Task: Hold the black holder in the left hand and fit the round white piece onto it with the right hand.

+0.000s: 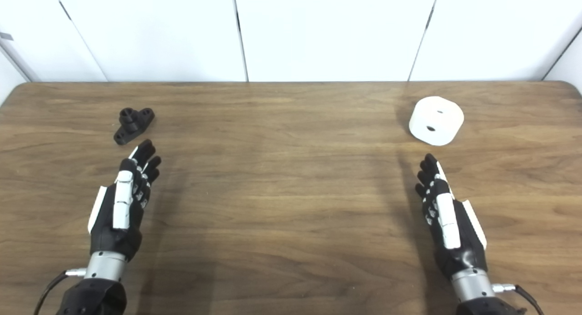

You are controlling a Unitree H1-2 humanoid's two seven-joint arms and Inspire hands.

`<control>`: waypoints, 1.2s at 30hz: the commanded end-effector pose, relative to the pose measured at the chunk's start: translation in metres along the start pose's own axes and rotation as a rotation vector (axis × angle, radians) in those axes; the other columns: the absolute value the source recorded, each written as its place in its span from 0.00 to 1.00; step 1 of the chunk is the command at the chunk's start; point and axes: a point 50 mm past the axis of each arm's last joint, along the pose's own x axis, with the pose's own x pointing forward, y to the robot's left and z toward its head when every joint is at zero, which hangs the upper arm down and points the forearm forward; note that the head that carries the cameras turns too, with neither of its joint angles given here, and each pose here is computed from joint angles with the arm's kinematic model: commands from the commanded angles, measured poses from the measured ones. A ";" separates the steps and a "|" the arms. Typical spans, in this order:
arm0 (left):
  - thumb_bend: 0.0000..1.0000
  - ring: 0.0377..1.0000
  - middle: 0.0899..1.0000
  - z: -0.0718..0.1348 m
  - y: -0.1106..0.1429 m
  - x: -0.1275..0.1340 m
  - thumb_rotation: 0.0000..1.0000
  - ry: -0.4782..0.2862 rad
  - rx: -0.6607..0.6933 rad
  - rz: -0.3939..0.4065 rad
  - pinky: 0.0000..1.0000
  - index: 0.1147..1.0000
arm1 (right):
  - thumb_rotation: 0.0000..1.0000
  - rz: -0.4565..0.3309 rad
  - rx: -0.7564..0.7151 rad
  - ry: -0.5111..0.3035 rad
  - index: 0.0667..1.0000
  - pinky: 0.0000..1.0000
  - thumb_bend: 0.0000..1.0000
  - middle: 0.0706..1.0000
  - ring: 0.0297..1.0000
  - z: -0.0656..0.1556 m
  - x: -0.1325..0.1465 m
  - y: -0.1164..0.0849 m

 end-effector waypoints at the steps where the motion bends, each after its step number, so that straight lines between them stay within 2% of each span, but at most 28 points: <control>1: 0.53 0.96 0.97 0.001 0.003 -0.013 0.96 -0.016 0.018 0.009 0.98 0.94 | 1.00 0.003 -0.002 -0.045 1.00 1.00 0.55 1.00 1.00 0.004 0.004 -0.002; 23: 0.55 0.96 0.96 0.002 0.002 -0.014 0.93 -0.017 0.012 0.010 0.99 0.93 | 1.00 0.000 0.000 -0.048 1.00 1.00 0.57 1.00 1.00 0.004 0.003 -0.004; 36: 0.50 0.98 0.99 -0.001 -0.014 -0.015 0.99 -0.012 0.049 0.019 0.98 0.95 | 1.00 0.004 -0.005 -0.047 1.00 1.00 0.58 1.00 1.00 0.001 0.002 -0.018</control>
